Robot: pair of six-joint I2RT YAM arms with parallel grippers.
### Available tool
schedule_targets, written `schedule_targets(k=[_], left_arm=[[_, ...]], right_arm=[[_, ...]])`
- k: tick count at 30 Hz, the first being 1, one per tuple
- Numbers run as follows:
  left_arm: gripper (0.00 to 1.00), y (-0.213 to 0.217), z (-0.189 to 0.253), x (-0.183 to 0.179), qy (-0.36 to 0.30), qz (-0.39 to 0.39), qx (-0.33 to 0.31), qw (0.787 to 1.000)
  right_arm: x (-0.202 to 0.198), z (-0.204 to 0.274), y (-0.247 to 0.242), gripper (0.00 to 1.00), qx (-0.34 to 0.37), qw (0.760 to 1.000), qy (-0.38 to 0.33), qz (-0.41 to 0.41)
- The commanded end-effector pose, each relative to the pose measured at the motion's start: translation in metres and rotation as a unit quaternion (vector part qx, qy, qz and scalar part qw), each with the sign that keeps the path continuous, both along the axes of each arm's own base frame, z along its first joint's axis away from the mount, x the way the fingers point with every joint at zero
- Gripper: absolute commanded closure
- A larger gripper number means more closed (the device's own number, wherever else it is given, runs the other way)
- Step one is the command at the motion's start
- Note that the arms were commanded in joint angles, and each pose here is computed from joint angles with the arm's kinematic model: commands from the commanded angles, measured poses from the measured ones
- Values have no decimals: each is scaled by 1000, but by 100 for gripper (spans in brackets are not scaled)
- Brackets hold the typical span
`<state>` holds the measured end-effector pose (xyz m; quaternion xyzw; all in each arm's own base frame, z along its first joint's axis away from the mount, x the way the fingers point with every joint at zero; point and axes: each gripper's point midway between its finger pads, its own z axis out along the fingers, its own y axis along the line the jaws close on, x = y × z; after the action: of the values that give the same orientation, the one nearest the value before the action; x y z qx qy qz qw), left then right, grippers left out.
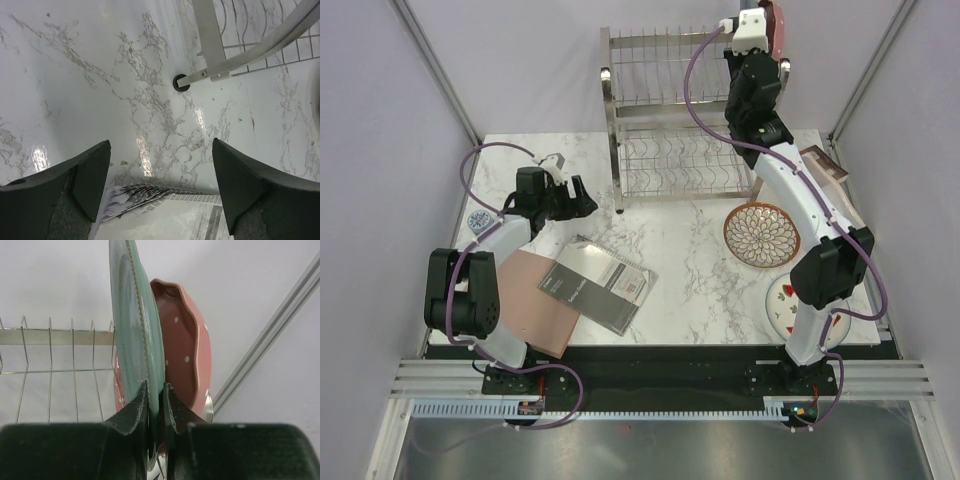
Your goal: Load the plates into the dish rack
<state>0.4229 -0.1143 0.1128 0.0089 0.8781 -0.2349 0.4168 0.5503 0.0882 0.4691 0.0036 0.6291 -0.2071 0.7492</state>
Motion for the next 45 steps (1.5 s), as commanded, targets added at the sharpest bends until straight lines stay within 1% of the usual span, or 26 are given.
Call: schedule_targets(k=[1,6,11,14,15,17,19,22,28,34,38,41,45], left_arm=[[11,-9,8,2,-16,-6,-26,1000],[11,-12,7,0,-11,-9,-35,999],[11,-16,6,2,-8,-13,-48,999],[11,-24,12,9,-14,-18,-64,998],[11,-29,8,11,-9,-24,-64,998],[11,-34,17,21,-23,-28,-62,997],[11,-38,19,27,-30,-33,-59,997],[11,-40,17,34,-30,-34,-60,997],[12,-40,11,30,-21,-33,-60,997],[12,-40,4,25,-10,-32,-62,998],[12,-41,1,27,-11,-31,-68,997],[12,-43,0,30,-10,-31,-75,997],[12,-45,1,33,-11,-34,-78,996]], right_arm=[[-46,85,-4,100,6,995,-98,36],[-55,100,-10,100,11,992,-127,21],[-64,112,-24,100,-1,988,-155,-25],[-65,115,-30,100,11,983,-172,-57],[-66,113,-29,100,19,983,-174,-64],[-71,120,-29,100,21,979,-191,-71],[-72,122,-24,100,21,979,-193,-66],[-67,118,-19,100,23,982,-179,-55],[-57,100,-11,100,33,987,-156,-33],[-66,110,0,100,39,987,-155,19],[-73,111,6,100,29,989,-133,53],[-73,107,7,100,31,991,-120,54],[-74,109,6,100,35,990,-123,53]])
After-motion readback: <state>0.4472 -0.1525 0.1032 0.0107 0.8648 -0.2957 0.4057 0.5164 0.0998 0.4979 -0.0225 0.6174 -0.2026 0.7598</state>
